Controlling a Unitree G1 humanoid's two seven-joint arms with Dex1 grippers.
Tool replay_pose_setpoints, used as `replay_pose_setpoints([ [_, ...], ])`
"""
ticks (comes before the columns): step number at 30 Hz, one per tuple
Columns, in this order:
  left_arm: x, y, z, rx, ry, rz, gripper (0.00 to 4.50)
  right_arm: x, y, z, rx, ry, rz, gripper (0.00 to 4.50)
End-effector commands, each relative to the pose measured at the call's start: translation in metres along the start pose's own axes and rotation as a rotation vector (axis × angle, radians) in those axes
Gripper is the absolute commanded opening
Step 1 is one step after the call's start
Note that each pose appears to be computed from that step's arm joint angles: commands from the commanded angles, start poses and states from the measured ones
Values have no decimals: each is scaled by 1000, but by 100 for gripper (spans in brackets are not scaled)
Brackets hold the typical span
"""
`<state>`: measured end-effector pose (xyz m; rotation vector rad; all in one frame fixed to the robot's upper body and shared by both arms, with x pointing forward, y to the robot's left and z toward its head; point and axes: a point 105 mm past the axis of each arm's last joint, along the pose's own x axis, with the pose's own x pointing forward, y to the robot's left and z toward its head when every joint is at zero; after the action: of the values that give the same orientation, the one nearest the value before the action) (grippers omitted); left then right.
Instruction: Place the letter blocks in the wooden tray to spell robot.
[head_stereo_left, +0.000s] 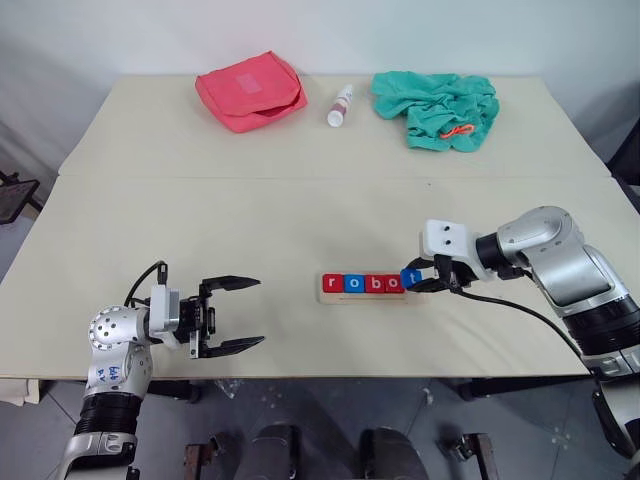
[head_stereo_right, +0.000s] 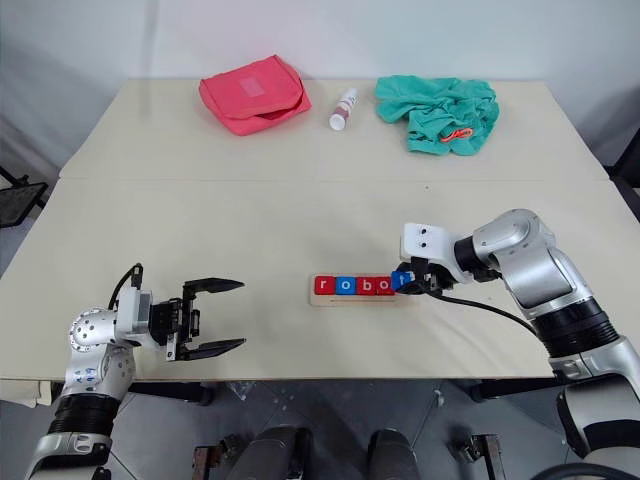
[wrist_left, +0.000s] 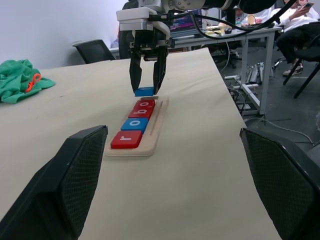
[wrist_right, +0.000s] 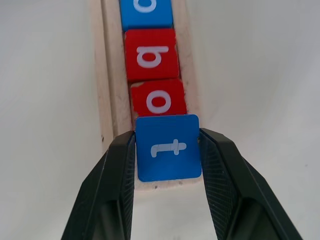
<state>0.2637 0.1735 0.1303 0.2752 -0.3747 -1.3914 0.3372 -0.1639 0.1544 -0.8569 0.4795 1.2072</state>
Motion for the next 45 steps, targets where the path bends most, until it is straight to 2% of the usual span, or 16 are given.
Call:
replay_pose_setpoints([
  [1, 1, 0, 4, 28, -5, 2, 450, -8, -4, 5, -37, 0, -17, 147],
  [2, 2, 0, 4, 28, -6, 1, 450, -7, -3, 6, -37, -4, -15, 147],
  [10, 3, 0, 4, 32, -6, 1, 450, -7, 0, 3, -27, -5, -9, 425],
  [11, 3, 0, 4, 32, -5, 1, 450, -9, 0, 4, -27, -7, -12, 448],
  [17, 3, 0, 3, 32, -6, 5, 450, -23, -1, 4, 24, -27, -62, 448],
  [20, 3, 0, 3, 31, -6, 4, 450, -33, 2, -4, 54, -19, -84, 383],
  [25, 5, 1, 2, 27, -11, -3, 450, -44, 5, -30, 109, 42, -128, 209],
  [31, 8, 3, 2, 27, -17, -9, 450, -32, 7, -31, 122, 33, -121, 2],
  [45, 4, 2, 3, 29, -5, -1, 450, -11, 7, -13, 116, -37, -85, 2],
])
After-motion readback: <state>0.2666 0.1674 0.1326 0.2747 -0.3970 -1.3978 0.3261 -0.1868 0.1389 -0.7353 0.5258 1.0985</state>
